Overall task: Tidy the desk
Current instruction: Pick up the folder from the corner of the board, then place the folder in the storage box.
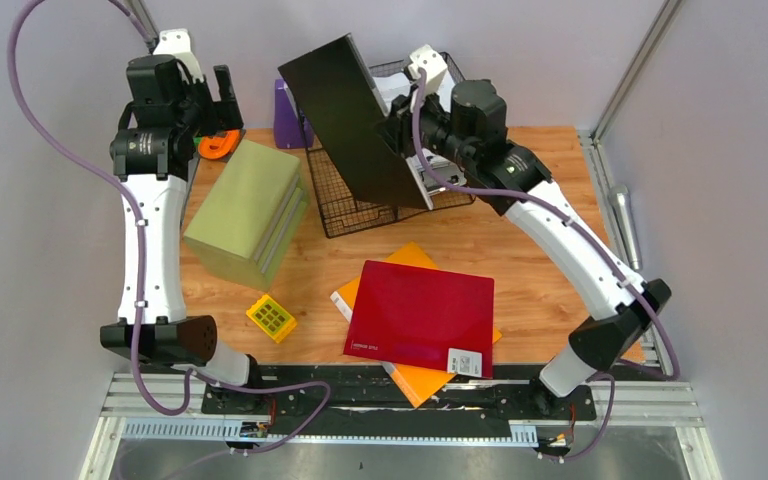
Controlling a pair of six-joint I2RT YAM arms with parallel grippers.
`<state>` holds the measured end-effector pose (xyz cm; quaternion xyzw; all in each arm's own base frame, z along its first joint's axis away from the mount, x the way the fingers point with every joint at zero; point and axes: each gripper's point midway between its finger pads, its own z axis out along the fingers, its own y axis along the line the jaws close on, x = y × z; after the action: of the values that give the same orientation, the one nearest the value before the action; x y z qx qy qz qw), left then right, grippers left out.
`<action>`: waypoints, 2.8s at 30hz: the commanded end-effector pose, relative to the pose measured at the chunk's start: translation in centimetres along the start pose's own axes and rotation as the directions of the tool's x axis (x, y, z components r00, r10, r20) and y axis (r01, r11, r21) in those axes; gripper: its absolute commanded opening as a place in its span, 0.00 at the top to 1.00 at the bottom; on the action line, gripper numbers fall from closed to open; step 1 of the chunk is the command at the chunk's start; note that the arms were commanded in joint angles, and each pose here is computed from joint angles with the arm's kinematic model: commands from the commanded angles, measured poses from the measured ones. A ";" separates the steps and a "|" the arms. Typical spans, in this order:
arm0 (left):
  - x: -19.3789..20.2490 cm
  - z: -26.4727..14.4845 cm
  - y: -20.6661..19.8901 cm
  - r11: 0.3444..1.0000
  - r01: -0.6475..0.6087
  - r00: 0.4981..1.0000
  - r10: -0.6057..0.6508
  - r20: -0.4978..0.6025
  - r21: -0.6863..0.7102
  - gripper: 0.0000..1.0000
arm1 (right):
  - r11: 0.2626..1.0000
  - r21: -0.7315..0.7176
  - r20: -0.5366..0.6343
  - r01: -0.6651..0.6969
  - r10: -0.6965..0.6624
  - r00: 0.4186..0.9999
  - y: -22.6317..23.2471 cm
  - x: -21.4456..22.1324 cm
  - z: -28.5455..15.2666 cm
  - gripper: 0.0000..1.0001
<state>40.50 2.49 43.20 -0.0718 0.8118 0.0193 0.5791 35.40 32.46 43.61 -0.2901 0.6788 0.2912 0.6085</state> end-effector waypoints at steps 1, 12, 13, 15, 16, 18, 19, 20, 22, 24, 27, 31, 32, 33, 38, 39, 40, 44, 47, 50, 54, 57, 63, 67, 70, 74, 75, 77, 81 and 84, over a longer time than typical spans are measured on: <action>-0.3 -0.3 0.4 1.000 -0.002 0.999 0.003 0.047 -0.017 0.00 | 0.999 -0.044 0.201 -0.012 0.021 0.979 0.5 -6.3 1.6 0.85; 0.5 0.0 -3.0 0.984 0.007 0.998 -0.019 0.065 0.179 0.00 | 0.967 0.252 0.307 -0.039 -0.042 0.951 -6.0 -7.0 5.7 1.00; 0.8 -0.2 -3.4 0.980 0.006 0.998 -0.020 0.065 0.201 0.00 | 0.962 0.269 0.318 -0.045 -0.045 0.947 -6.4 -7.3 5.8 1.00; 0.7 -0.5 -4.0 0.972 0.004 0.996 -0.024 0.085 0.233 0.00 | 0.949 0.310 0.351 -0.064 -0.051 0.935 -7.3 -8.4 5.9 1.00; 0.4 -0.6 -4.3 0.967 0.001 0.994 -0.028 0.103 0.254 0.00 | 0.944 0.322 0.365 -0.072 -0.054 0.929 -7.5 -8.8 5.9 1.00; 0.7 -0.9 -4.9 0.957 -0.004 0.993 -0.030 0.111 0.289 0.00 | 0.933 0.346 0.403 -0.099 -0.053 0.914 -8.1 -9.6 5.7 1.00; 0.7 -1.0 -5.1 0.953 -0.006 0.993 -0.031 0.117 0.302 0.00 | 0.929 0.353 0.418 -0.108 -0.053 0.907 -8.2 -9.9 5.7 1.00; 1.0 -1.1 -5.6 0.945 -0.010 0.993 -0.029 0.112 0.328 0.00 | 0.927 0.358 0.426 -0.111 -0.056 0.903 -8.4 -10.0 5.7 1.00; 1.4 -1.2 -5.9 0.936 -0.010 0.994 -0.028 0.102 0.351 0.00 | 0.923 0.366 0.428 -0.118 -0.055 0.902 -8.7 -9.5 6.2 1.00; 1.8 -1.2 -6.2 0.930 -0.014 0.995 -0.024 0.099 0.366 0.00 | 0.917 0.378 0.419 -0.124 -0.050 0.907 -9.0 -8.5 6.9 1.00; 2.0 -1.6 -6.4 0.923 -0.029 0.993 -0.019 0.119 0.384 0.00 | 0.897 0.414 0.430 -0.153 -0.045 0.902 -9.6 -7.3 7.8 1.00; 2.3 -1.8 -6.4 0.922 -0.048 0.989 -0.009 0.145 0.385 0.00 | 0.879 0.461 0.441 -0.120 -0.109 0.891 -9.7 -6.3 9.3 1.00; 2.5 -1.7 -6.4 0.922 -0.051 0.989 -0.007 0.146 0.385 0.00 | 0.872 0.476 0.447 -0.114 -0.129 0.885 -9.8 -6.1 9.7 1.00; 2.7 -1.7 -6.3 0.922 -0.050 0.989 -0.007 0.145 0.385 0.00 | 0.864 0.489 0.453 -0.116 -0.139 0.881 -10.0 -5.8 10.0 1.00; 3.0 -1.6 -6.6 0.915 -0.047 0.988 -0.017 0.154 0.400 0.00 | 0.836 0.536 0.457 -0.117 -0.172 0.872 -11.3 -3.8 12.4 1.00; 3.3 -1.4 -6.6 0.914 -0.044 0.989 -0.018 0.148 0.403 0.00 | 0.833 0.541 0.462 -0.115 -0.181 0.868 -11.5 -3.5 12.7 1.00; 3.2 -1.4 -6.7 0.913 -0.043 0.988 -0.022 0.154 0.405 0.00 | 0.831 0.545 0.466 -0.111 -0.190 0.864 -11.6 -3.3 13.1 1.00; 3.9 -0.5 -6.9 0.911 -0.033 0.990 -0.027 0.137 0.412 0.00 | 0.809 0.569 0.500 -0.147 -0.198 0.843 -12.4 -2.1 13.6 1.00; 4.4 0.1 -7.2 0.904 -0.018 0.992 -0.037 0.120 0.427 0.00 | 0.786 0.597 0.497 -0.159 -0.207 0.842 -13.0 -0.2 13.7 1.00; 4.8 0.6 -7.6 0.894 -0.004 0.994 -0.046 0.101 0.448 0.00 | 0.771 0.622 0.468 -0.141 -0.220 0.856 -13.3 2.0 14.1 1.00; 4.9 1.0 -7.9 0.888 0.010 0.995 -0.056 0.086 0.459 0.00 | 0.764 0.634 0.414 -0.116 -0.209 0.886 -13.4 4.1 14.7 0.89; 4.9 1.0 -7.9 0.887 0.013 0.995 -0.059 0.085 0.461 0.00 | 0.770 0.633 0.351 -0.085 -0.188 0.917 -12.8 5.9 15.2 0.76; 4.9 1.1 -7.9 0.887 0.014 0.995 -0.059 0.085 0.461 0.00 | 0.779 0.626 0.266 -0.039 -0.167 0.949 -11.4 8.7 14.9 0.73; 5.0 0.9 -7.9 0.888 0.010 0.995 -0.056 0.087 0.459 0.00 | 0.780 0.625 0.216 -0.027 -0.141 0.966 -11.0 9.9 14.7 0.70; 5.1 0.7 -7.8 0.888 0.005 0.995 -0.051 0.088 0.459 0.00 | 0.782 0.624 0.186 -0.012 -0.134 0.973 -10.9 10.1 14.5 0.64; 5.3 0.4 -7.8 0.888 -0.008 0.996 -0.037 0.087 0.461 0.00 | 0.810 0.586 0.149 0.024 -0.137 0.979 -10.3 8.8 14.3 0.54; 5.3 0.3 -7.8 0.888 -0.012 0.996 -0.032 0.089 0.460 0.00 | 0.822 0.568 0.133 0.034 -0.133 0.982 -10.0 8.5 14.3 0.51; 5.4 0.2 -7.7 0.889 -0.016 0.996 -0.027 0.087 0.457 0.00 | 0.846 0.531 0.104 0.048 -0.122 0.987 -9.4 8.1 14.3 0.46; 5.8 0.2 -7.6 0.891 -0.018 0.996 -0.023 0.084 0.454 0.00 | 0.875 0.476 0.086 0.087 -0.145 0.986 -8.6 7.0 13.8 0.41; 6.2 0.4 -7.5 0.892 -0.017 0.997 -0.020 0.077 0.451 0.00 | 0.886 0.450 0.083 0.113 -0.167 0.982 -8.4 6.4 13.6 0.39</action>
<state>40.64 -5.41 36.40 0.0514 0.7843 -0.1710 0.5941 51.23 37.56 29.19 -0.1632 0.7009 0.0734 0.6905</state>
